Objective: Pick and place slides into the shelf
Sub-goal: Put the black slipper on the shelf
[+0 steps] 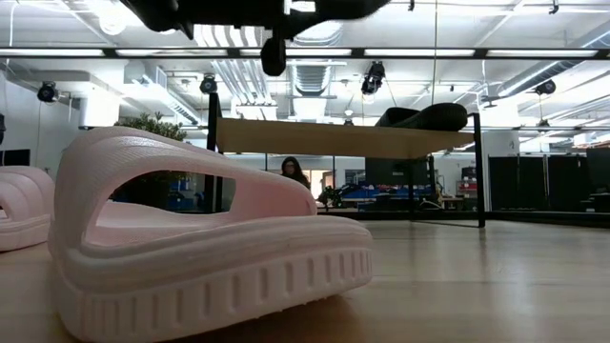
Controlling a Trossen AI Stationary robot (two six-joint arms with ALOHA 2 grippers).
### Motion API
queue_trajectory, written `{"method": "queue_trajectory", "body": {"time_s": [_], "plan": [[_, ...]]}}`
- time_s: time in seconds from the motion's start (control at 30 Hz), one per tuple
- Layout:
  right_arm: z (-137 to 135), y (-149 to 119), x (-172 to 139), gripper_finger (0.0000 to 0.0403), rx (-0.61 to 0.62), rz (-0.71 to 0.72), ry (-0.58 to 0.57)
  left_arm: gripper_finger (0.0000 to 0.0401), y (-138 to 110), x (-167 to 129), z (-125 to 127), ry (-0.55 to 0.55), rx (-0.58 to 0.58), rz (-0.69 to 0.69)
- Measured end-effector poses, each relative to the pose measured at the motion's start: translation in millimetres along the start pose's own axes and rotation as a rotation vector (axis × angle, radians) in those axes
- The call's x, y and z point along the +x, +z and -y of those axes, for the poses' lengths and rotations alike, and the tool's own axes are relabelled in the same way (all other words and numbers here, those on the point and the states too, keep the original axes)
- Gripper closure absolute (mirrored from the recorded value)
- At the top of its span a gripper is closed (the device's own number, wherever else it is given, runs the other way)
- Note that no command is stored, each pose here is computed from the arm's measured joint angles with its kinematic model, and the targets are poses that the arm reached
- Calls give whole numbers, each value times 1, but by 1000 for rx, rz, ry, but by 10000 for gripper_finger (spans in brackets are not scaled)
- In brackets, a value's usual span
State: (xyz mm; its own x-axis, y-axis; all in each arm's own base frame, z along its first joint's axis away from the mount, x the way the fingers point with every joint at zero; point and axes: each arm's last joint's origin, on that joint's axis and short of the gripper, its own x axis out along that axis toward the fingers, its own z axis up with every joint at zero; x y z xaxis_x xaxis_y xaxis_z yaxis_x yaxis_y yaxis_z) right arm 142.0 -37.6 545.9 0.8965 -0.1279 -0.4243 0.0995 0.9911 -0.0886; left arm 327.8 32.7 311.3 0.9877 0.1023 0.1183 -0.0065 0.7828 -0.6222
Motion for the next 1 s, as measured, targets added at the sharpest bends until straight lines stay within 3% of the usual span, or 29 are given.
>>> {"method": "queue_trajectory", "body": {"time_s": [0.17,0.33,0.47,0.73,0.9,1.0], "plan": [[-1,-6,-2,291,-24,-13,3,358,4,0,3,-38,-185,48],[-4,-15,-10,290,-42,-15,4,358,12,-1,9,-118,-461,98],[-6,-25,-14,293,-55,-24,6,358,18,-3,15,-206,-560,133],[-11,-41,-5,304,-169,-20,31,358,22,-3,18,-238,-592,146],[-9,-49,5,303,-264,-89,-88,358,20,-3,15,-201,-569,157],[-8,-52,11,293,-260,-116,-92,359,21,-3,15,-178,-567,192]]}}
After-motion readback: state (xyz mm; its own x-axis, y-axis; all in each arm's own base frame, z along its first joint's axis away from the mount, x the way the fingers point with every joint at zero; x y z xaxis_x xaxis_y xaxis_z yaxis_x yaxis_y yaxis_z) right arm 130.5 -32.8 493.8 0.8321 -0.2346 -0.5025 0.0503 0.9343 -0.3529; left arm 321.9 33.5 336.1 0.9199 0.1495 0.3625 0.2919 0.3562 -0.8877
